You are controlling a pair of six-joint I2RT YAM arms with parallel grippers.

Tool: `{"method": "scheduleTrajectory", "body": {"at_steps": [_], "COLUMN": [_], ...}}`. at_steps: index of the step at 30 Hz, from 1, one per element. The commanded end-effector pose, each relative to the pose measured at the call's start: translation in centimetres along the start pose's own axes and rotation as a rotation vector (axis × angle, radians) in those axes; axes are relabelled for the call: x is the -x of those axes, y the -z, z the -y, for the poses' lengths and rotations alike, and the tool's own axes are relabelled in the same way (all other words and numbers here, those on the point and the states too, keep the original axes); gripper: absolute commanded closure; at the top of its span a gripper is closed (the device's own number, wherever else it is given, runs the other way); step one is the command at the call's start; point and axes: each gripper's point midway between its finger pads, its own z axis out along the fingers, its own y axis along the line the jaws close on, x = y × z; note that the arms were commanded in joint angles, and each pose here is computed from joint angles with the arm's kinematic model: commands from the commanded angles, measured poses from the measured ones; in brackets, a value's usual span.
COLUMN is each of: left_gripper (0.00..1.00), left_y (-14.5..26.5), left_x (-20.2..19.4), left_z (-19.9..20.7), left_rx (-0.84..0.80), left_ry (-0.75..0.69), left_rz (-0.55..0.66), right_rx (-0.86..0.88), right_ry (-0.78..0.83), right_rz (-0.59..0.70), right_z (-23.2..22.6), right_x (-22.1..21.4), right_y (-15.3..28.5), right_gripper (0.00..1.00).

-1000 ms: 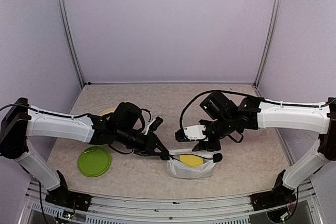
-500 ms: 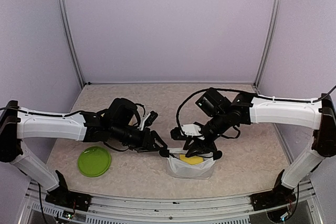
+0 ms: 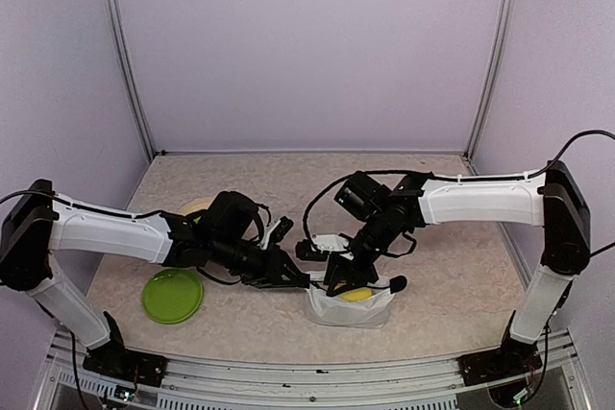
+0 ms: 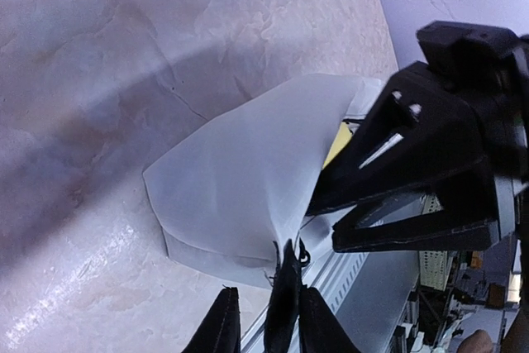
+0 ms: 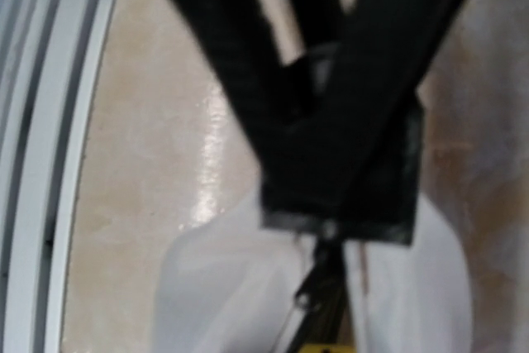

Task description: Sort the hair-cutting tools

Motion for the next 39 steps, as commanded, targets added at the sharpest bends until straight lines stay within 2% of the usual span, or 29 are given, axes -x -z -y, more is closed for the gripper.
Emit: {"method": "scheduleTrajectory", "body": {"at_steps": [1,8,17,26,35,39], "left_gripper": [0.79,0.97,0.99,1.0,1.0,1.0], "left_y": [-0.3,-0.5,-0.3,0.3,0.3,0.3], "left_x": [0.2,-0.3,-0.4,-0.2,-0.3,-0.2], "left_z": [0.9,0.6,1.1,2.0,1.9,1.9], "left_rx": [-0.069,-0.109,-0.173,-0.218,-0.22,-0.221], "left_ry": [-0.016,0.017,0.039,0.043,0.048,0.049], "left_rz": [0.003,0.006,0.022,0.04,0.041,0.042], "right_rx": [0.017,0.039,0.089,0.114,0.087,0.104], "right_ry": [-0.052,-0.09,-0.115,-0.128,-0.144,-0.148], "right_rz": [-0.013,-0.003,0.043,0.052,0.06,0.06], "right_z": [0.6,1.3,1.3,1.2,2.2,2.0], "right_x": [0.2,0.7,1.4,1.6,1.8,1.7], "right_y": [-0.8,-1.4,-1.1,-1.3,-0.9,-1.0], "right_gripper": [0.71,0.7,0.75,0.76,0.92,0.95]}}
